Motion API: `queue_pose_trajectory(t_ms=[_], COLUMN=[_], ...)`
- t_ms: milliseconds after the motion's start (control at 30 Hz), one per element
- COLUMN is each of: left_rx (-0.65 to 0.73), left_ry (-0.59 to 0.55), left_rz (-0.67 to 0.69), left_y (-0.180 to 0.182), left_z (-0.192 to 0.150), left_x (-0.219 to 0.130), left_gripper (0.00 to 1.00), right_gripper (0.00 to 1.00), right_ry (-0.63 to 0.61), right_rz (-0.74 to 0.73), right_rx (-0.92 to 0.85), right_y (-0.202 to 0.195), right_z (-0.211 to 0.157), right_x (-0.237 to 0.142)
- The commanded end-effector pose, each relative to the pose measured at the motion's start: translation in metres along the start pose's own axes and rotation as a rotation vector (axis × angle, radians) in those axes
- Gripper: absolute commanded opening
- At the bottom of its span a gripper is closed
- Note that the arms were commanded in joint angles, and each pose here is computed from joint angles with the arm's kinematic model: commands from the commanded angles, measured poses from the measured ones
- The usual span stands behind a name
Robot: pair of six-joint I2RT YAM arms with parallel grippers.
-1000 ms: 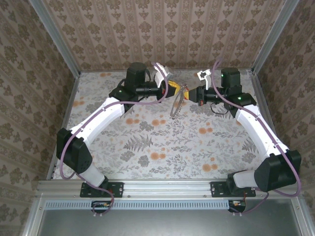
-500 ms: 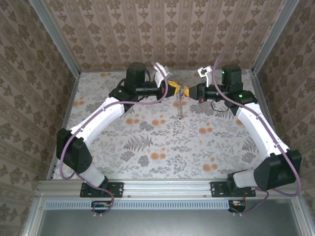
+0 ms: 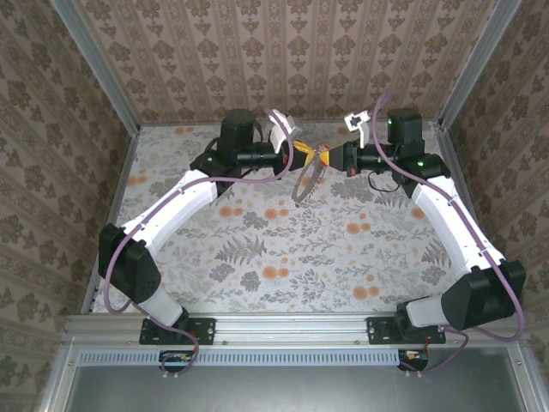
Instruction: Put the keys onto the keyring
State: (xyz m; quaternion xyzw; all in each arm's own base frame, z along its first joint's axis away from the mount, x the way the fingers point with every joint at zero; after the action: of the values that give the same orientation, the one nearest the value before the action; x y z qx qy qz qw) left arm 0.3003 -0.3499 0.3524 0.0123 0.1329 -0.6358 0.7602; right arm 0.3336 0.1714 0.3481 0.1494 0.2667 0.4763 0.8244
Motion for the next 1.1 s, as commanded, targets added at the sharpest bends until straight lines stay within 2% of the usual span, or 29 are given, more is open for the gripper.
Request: queue_pose_trajectory(t_ms=[0, 633, 1067], left_rx=[0.029, 0.018, 0.015], left_ry=[-0.030, -0.062, -0.052], left_rz=[0.020, 0.024, 0.002], left_y=[-0.003, -0.001, -0.002], left_z=[0.017, 0.026, 0.023], left_x=[-0.008, -0.012, -0.009], left_gripper=[0.00, 0.00, 0.00], right_gripper=[0.00, 0.00, 0.00], right_ry=[-0.001, 0.042, 0.000], right_rz=[-0.014, -0.027, -0.007], right_rx=[-0.043, 0.005, -0.051], right_y=[0.006, -0.006, 0.010], right_z=[0.003, -0.025, 0.009], right_x=[-0.007, -0.004, -0.012])
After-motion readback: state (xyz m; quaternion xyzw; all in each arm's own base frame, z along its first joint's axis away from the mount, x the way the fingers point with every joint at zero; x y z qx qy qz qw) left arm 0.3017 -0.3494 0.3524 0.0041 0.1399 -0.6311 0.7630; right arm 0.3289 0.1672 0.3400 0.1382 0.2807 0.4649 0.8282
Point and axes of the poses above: each hand's point on the last joint's axis, 136 mm out from that joint toward the fingers, its own x axis out along the fingers, its own y axis along the line the jaws close on, z = x × y, the point moved 3 cm from there along -x, back along the fingers, and after that the axes turned 1 degree about -x, right-handed, at the moved point
